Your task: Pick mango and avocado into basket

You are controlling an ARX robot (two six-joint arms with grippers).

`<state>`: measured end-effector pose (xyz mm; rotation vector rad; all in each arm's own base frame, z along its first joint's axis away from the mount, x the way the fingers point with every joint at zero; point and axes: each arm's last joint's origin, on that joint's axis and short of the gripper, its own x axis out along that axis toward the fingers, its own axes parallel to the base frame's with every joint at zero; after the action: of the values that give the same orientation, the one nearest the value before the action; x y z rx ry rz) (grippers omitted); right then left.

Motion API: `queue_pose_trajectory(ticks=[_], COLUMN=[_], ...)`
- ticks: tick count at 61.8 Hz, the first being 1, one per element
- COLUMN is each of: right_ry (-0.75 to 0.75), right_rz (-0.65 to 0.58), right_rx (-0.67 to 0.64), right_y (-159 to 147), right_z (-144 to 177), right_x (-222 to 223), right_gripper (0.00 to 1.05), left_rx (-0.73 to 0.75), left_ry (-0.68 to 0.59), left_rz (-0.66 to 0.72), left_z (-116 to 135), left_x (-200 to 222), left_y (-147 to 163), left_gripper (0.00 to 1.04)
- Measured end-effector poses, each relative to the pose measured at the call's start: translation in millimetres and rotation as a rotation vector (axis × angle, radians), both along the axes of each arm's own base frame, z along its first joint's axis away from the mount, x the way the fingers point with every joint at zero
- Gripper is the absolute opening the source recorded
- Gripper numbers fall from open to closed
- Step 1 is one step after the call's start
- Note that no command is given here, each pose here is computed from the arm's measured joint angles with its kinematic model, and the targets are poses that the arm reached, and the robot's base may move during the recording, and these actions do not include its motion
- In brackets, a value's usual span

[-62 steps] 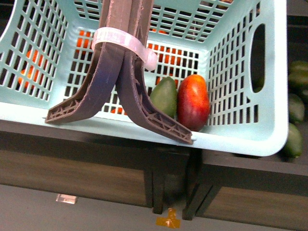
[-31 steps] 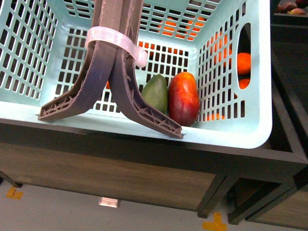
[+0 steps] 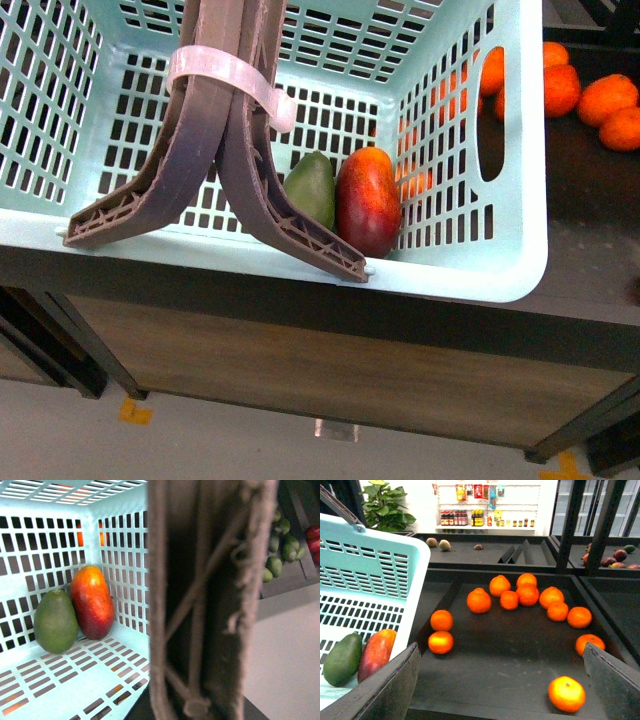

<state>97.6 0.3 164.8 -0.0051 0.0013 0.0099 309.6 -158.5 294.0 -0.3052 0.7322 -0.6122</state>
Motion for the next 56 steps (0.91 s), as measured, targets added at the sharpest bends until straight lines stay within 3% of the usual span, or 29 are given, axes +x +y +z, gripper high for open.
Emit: queue_pose_trajectory(ticks=[36, 56], right_ry=[0.0, 0.0], right_rz=[0.0, -0.001], right_rx=[0.0, 0.0], right_y=[-0.1, -0.1], right_z=[-0.1, -0.1], right_x=[0.0, 0.0], right_gripper=[0.97, 0.97], left_rx=[0.012, -0.011], left_ry=[-0.006, 0.006], left_rz=[0.025, -0.026], left_z=[-0.2, 0.0], left_x=[2.1, -1.5], left_y=[3.7, -2.8], left_gripper=[0.05, 0.05])
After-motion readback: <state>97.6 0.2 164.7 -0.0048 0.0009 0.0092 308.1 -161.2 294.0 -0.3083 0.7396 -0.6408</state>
